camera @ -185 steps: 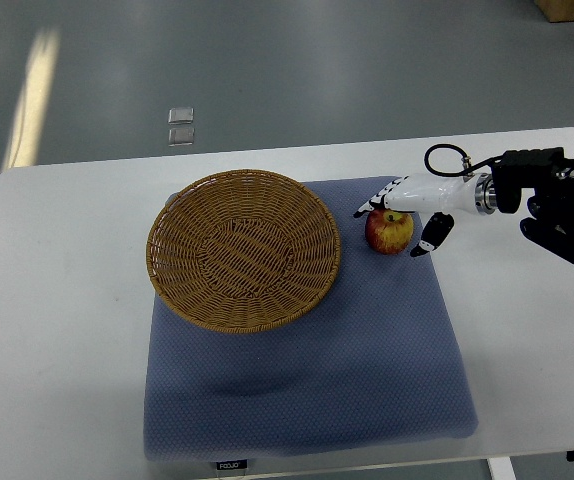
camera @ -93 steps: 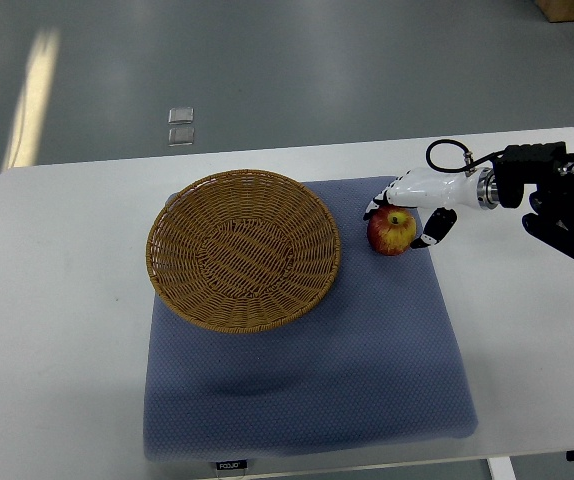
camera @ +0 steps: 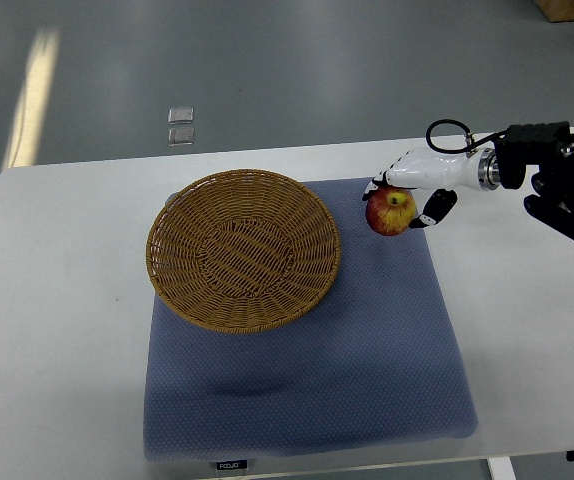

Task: Place red apple in basket with right hand
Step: 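Lift the apple with the right hand and carry it over the basket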

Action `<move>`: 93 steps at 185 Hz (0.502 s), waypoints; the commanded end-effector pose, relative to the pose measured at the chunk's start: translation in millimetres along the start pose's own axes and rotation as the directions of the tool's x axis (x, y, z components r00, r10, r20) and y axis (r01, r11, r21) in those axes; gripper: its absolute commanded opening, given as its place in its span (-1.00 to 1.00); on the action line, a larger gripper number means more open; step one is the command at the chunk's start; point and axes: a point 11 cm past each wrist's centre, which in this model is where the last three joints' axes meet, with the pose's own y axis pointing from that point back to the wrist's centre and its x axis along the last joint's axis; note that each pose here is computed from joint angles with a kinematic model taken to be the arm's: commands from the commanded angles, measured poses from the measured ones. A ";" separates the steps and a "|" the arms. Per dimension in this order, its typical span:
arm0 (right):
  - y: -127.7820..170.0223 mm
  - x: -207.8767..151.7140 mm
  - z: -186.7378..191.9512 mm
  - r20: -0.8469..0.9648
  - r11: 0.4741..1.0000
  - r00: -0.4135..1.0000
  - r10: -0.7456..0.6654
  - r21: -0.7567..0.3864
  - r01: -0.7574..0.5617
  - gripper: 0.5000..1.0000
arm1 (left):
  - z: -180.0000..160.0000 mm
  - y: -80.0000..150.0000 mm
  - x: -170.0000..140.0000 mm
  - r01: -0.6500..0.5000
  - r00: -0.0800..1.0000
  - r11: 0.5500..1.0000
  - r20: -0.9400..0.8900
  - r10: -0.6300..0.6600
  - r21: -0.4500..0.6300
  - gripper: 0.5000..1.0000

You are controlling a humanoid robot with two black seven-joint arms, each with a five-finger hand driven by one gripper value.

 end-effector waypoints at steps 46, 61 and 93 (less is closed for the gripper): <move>-3.0 66.5 -11.1 -0.085 0.997 0.993 0.076 0.025 -0.074 -0.16 | 0.0 0.0 0.2 -0.001 1.000 1.000 0.000 0.001 0.000 1.00; -18.0 79.9 -31.6 -0.105 0.994 0.990 0.091 0.075 -0.084 -0.15 | 0.0 0.0 0.0 0.001 1.000 1.000 0.000 -0.001 0.000 1.00; -47.5 90.3 -72.7 -0.125 0.982 0.986 0.107 0.169 -0.086 -0.14 | 0.0 0.0 0.0 0.001 1.000 1.000 0.000 -0.001 0.000 1.00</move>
